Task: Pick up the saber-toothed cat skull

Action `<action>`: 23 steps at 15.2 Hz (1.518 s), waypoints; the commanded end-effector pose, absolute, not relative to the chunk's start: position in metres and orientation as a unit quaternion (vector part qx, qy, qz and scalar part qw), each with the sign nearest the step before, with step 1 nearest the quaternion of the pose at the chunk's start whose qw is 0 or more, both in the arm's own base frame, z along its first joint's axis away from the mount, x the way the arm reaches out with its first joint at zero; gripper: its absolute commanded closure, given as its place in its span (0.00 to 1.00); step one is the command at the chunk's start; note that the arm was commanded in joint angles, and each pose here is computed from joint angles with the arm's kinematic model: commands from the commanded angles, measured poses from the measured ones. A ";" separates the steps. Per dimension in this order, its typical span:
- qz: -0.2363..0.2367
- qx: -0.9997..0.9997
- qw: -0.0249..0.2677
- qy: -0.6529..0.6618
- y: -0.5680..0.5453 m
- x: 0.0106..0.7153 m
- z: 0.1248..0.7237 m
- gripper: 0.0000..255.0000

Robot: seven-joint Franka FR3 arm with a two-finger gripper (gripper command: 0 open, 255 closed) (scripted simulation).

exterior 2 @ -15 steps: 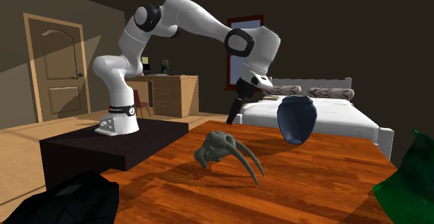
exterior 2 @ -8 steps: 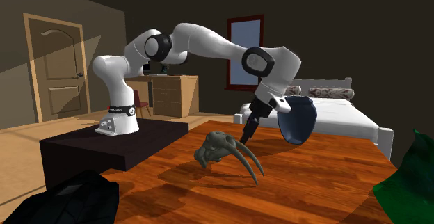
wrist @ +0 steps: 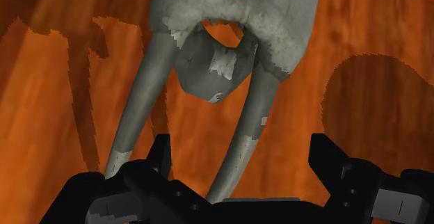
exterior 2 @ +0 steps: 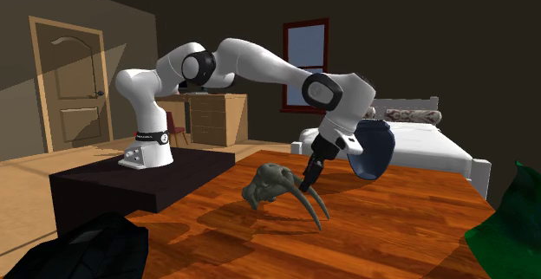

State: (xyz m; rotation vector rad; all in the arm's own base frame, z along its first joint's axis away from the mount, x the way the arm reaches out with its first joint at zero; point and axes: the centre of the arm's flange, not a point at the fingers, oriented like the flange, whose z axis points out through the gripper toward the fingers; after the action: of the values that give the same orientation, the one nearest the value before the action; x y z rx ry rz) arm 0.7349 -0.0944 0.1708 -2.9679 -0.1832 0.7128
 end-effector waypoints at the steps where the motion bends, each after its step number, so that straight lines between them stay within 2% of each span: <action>1: 0.233 -0.970 0.042 -0.060 -0.095 0.735 0.169 1.00; 10: 0.233 -0.970 0.042 -0.060 -0.094 0.735 0.169 1.00; 23: 0.233 -0.970 0.042 -0.060 -0.094 0.735 0.238 1.00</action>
State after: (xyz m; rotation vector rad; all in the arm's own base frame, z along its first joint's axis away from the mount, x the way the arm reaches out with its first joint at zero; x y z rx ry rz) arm 0.7362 -0.0946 0.2303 -2.9678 -0.1836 0.7121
